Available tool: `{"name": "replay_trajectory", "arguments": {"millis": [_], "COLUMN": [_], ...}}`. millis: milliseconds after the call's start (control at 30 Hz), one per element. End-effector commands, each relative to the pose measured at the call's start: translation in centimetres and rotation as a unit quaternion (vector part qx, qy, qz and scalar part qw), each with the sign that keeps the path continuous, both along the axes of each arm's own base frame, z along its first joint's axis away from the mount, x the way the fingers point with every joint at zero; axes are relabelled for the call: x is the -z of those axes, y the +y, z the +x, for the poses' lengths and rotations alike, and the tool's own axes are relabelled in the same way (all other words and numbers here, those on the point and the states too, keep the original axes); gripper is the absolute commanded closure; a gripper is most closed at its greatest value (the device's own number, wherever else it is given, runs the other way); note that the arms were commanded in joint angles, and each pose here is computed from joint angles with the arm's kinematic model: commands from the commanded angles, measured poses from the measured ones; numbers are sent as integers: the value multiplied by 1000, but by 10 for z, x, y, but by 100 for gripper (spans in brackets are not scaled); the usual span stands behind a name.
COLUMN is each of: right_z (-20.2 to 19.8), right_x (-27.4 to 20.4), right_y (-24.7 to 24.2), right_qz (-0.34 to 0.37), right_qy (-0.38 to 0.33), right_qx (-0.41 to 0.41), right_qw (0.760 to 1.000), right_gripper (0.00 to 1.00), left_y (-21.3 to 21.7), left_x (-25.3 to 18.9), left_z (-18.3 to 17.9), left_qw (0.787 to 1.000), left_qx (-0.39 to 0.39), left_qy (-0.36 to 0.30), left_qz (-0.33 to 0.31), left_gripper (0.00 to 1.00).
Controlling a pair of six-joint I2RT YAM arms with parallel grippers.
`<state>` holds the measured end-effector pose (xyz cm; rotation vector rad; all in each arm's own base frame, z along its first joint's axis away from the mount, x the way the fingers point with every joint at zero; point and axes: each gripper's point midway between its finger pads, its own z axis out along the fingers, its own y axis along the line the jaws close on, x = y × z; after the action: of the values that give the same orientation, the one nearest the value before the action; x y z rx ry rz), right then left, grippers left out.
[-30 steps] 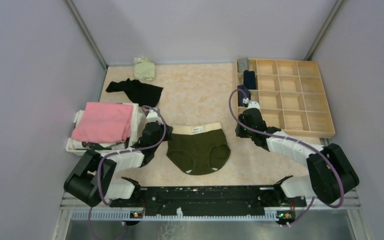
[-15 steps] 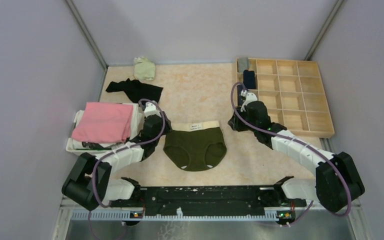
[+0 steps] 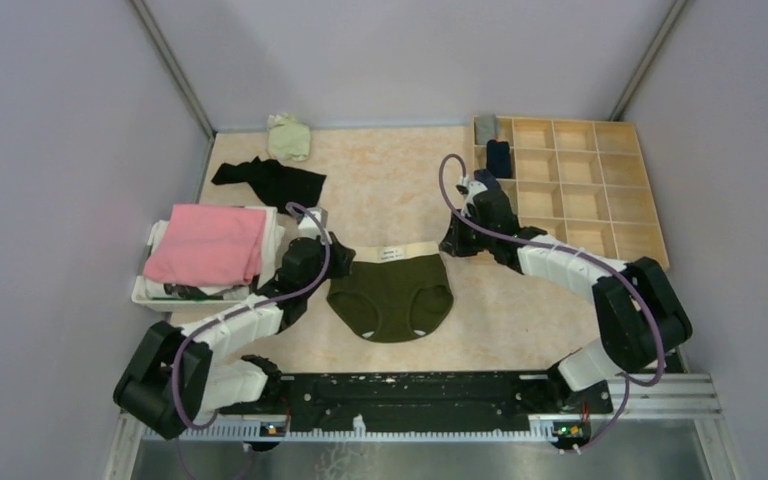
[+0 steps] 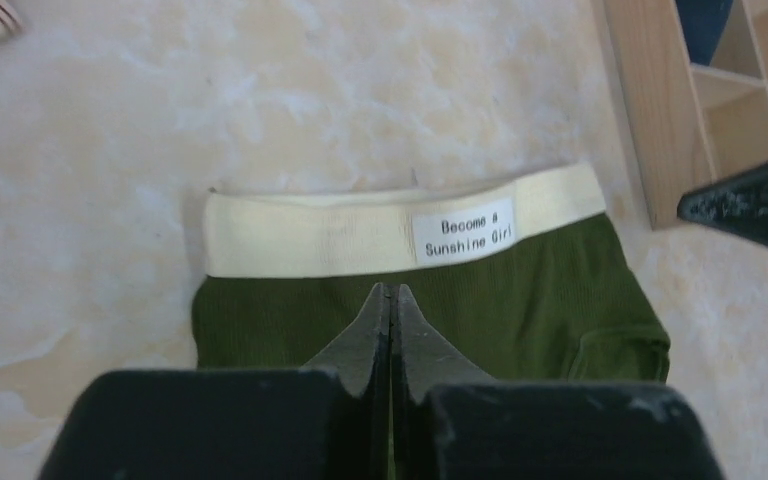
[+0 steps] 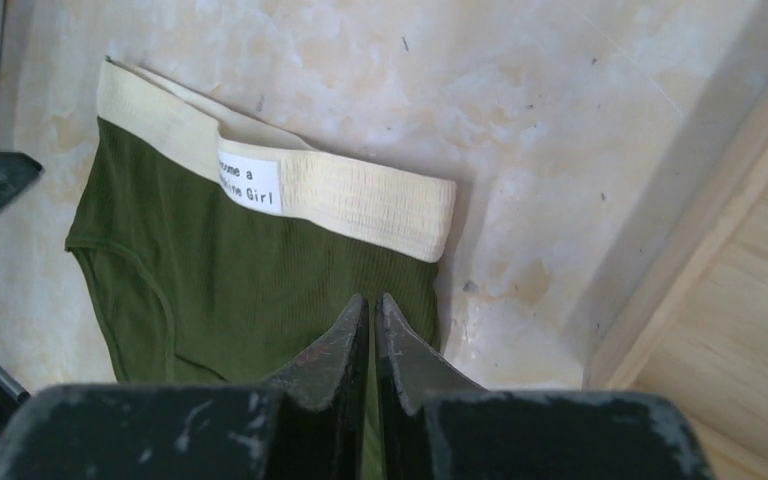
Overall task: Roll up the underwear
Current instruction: Flatten out the underwear at the center of the board.
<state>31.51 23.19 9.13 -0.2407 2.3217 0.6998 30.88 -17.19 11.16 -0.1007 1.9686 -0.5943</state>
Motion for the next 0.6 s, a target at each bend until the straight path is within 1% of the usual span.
{"name": "replay_trajectory", "arguments": {"millis": [0, 167, 233, 300, 567], "right_z": [20, 32, 32, 35, 40], "right_x": [-15, 0, 14, 23, 59], "right_y": [25, 32, 28, 26, 21], "right_qz": [23, 6, -14, -26, -67], "right_qy": [-15, -6, 10, 17, 47], "right_qx": [-20, -31, -26, -22, -9], "right_qw": [999, 999, 1000, 999, 997], "right_gripper": [96, 99, 99, 100, 100], "left_y": [-28, -24, -19, -13, -5], "left_x": [15, 42, 48, 54, 65], "left_z": [-8, -5, -4, -4, -8], "left_qw": [997, 997, 998, 998, 996], "left_qx": [74, 57, 46, 30, 17], "left_qy": [4, 42, 51, 59, 74], "left_qz": [-20, 3, 12, 22, 36], "left_gripper": [100, 100, 100, 100, 100]}}
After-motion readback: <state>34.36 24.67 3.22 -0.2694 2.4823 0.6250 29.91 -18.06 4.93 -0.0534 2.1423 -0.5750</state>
